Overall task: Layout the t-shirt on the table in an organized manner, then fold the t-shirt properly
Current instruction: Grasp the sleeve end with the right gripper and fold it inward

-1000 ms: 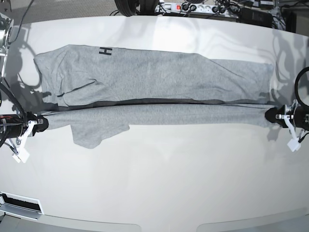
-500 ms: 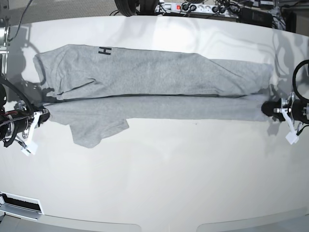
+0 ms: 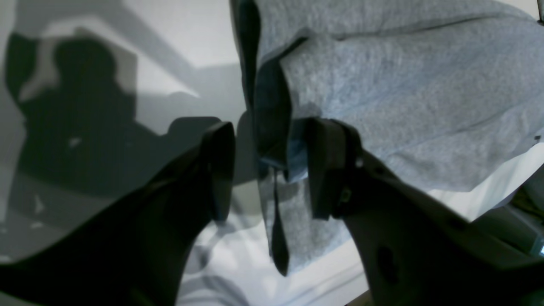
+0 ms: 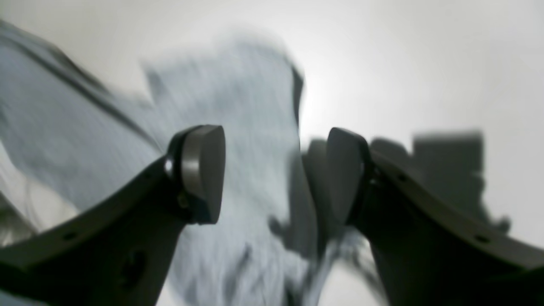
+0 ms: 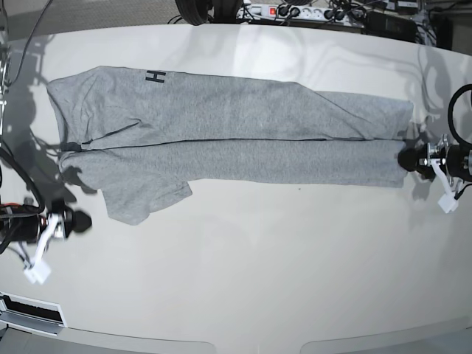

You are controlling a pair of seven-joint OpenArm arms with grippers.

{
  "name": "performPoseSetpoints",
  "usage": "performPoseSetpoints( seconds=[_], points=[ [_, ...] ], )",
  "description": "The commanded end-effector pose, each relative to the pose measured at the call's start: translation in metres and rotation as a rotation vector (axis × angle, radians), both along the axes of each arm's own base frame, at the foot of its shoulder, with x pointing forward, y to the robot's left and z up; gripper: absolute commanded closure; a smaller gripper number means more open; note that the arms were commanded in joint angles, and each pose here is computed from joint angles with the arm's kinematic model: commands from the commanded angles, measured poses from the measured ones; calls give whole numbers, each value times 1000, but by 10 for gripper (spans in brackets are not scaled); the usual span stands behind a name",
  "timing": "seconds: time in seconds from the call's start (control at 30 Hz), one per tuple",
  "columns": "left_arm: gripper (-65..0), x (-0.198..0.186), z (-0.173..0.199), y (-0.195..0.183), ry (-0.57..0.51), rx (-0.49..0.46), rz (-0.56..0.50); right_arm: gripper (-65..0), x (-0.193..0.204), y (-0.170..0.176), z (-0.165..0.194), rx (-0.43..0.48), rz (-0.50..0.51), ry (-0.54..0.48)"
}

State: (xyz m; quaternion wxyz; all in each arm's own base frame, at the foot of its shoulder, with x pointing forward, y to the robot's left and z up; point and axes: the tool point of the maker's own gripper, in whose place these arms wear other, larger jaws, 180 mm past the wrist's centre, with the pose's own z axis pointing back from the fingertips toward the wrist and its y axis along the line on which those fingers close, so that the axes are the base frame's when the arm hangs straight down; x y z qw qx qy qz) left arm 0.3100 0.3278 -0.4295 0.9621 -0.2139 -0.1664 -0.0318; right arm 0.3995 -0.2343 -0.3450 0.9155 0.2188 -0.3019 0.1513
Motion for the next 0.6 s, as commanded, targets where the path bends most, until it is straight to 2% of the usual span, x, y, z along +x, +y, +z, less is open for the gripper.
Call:
performPoseSetpoints(
  seconds=[0.0,0.1,0.23,0.33,0.47,0.57],
  points=[
    [-291,15,17,9,-59,3,17,-392,16,1,17,13,-27,-71],
    [-290,20,19,9,-87,-1,29,-393,19,20,-11,-36,-60,-14],
    [-290,21,18,7,-90,-8,29,-395,13,53,-52,-15,-70,49],
    [-291,19,18,10,-85,0,30,-395,15,51,-75,-47,-141,58],
    [-291,14,16,13,-76,4,32,-395,14,35,-94,-138,-234,75],
    [-290,15,16,10,-80,-4,35,-395,15,33,-95,-158,-244,72]
  ],
)
